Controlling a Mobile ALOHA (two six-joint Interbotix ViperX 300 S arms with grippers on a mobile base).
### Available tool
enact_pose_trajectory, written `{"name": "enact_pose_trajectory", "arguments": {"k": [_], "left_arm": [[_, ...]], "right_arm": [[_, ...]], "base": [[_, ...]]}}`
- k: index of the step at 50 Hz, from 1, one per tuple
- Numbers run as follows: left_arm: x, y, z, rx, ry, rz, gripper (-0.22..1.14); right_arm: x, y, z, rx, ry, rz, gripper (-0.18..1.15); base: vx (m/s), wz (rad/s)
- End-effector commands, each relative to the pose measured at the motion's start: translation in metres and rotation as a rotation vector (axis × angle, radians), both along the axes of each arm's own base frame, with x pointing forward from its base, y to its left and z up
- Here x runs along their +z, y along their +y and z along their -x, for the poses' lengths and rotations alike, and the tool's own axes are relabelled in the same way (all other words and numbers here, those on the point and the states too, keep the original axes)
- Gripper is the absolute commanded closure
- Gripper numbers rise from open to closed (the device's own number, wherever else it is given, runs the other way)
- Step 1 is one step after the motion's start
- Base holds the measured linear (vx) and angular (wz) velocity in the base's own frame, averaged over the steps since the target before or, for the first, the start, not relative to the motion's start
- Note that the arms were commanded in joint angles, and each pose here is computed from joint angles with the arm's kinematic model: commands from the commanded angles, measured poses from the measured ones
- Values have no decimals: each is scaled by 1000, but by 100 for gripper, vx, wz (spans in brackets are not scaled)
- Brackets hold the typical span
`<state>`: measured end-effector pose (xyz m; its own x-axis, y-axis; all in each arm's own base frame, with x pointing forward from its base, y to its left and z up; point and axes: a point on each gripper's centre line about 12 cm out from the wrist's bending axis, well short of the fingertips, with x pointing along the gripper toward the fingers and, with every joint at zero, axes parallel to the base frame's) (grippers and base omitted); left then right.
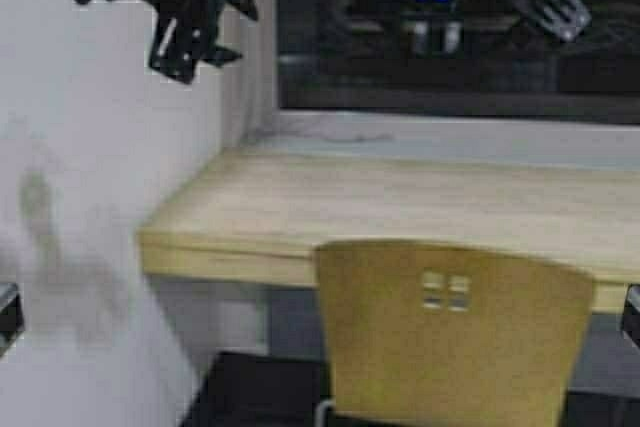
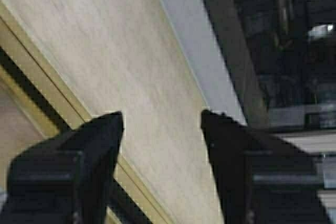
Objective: Push the chairs under the table
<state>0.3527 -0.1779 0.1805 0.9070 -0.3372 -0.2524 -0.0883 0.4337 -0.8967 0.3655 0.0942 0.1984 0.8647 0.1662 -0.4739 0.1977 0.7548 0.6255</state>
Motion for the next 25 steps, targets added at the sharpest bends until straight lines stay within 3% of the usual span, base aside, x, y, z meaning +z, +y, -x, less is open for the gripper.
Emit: {"name": "enact_pose_trajectory", "arguments": {"k": [1,7,15,25], "left_arm": [[17,-2,9,-63,-78,-48,8],[15,-6,21,-187,-147,-209,8],[4,0,46,-281,-160,-320,8],[-6,8,68,-355,-188,-442,8]], "right_arm": [[22,0,6,50,-52,44,11],[27,3,13,146,-75,172,11],[29,-2,34,242,-115,332,11],[37,-5,42,258,-152,369,11]], "base": [[-9,36],[-11,34],[-18,28],[-23,21]]}}
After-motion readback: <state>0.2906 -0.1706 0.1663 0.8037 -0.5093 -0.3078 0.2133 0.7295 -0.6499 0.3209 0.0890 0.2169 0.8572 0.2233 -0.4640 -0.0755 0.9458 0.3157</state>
